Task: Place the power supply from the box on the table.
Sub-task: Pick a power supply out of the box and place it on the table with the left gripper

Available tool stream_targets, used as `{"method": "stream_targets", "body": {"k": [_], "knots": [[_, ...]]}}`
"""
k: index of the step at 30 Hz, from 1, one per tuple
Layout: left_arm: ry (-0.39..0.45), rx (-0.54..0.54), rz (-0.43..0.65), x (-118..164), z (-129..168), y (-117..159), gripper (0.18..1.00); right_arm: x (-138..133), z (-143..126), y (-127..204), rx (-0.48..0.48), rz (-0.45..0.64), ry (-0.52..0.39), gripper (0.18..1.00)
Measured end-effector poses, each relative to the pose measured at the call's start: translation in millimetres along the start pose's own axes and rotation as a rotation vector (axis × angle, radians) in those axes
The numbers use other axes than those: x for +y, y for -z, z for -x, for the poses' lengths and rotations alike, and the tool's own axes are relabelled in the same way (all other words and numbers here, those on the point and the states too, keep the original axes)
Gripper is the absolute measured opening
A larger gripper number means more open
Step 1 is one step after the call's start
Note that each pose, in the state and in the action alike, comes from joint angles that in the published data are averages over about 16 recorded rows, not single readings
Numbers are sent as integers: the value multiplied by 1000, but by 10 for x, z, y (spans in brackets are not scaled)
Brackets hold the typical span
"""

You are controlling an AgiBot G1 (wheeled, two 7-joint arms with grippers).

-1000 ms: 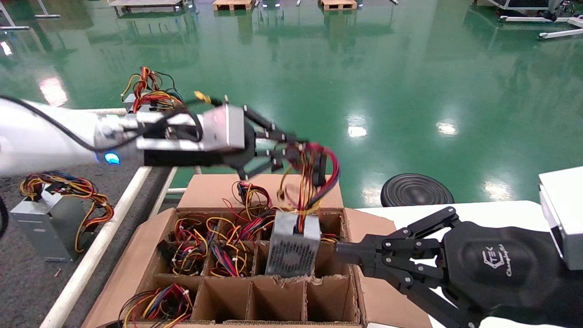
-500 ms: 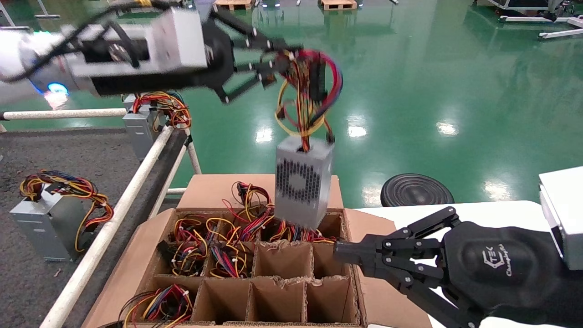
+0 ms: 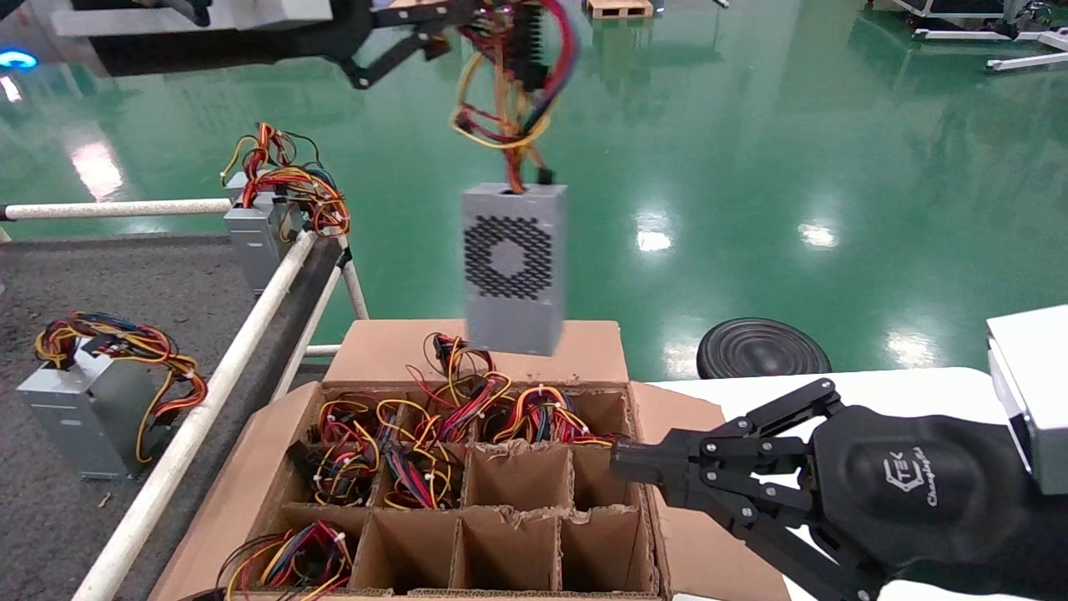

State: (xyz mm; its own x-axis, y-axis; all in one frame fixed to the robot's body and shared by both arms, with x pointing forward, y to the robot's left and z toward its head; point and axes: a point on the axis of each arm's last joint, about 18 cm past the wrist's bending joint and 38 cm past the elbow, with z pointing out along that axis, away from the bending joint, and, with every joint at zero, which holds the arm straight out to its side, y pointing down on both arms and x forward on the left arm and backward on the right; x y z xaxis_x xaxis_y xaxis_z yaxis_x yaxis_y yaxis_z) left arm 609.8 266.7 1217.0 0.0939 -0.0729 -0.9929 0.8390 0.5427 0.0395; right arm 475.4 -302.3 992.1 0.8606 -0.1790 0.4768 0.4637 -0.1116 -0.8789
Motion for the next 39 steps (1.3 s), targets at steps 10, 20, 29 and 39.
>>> {"method": "stream_targets", "body": {"k": [10, 20, 29, 39], "knots": [[27, 4, 229, 474, -58, 223, 222, 0, 0, 0, 0, 0, 0, 194], [71, -9, 470, 953, -155, 502, 221, 0, 0, 0, 0, 0, 0, 194], [80, -28, 650, 1254, -165, 796, 221, 0, 0, 0, 0, 0, 0, 194], [70, -53, 805, 1461, -109, 1170, 221, 0, 0, 0, 0, 0, 0, 194]]}}
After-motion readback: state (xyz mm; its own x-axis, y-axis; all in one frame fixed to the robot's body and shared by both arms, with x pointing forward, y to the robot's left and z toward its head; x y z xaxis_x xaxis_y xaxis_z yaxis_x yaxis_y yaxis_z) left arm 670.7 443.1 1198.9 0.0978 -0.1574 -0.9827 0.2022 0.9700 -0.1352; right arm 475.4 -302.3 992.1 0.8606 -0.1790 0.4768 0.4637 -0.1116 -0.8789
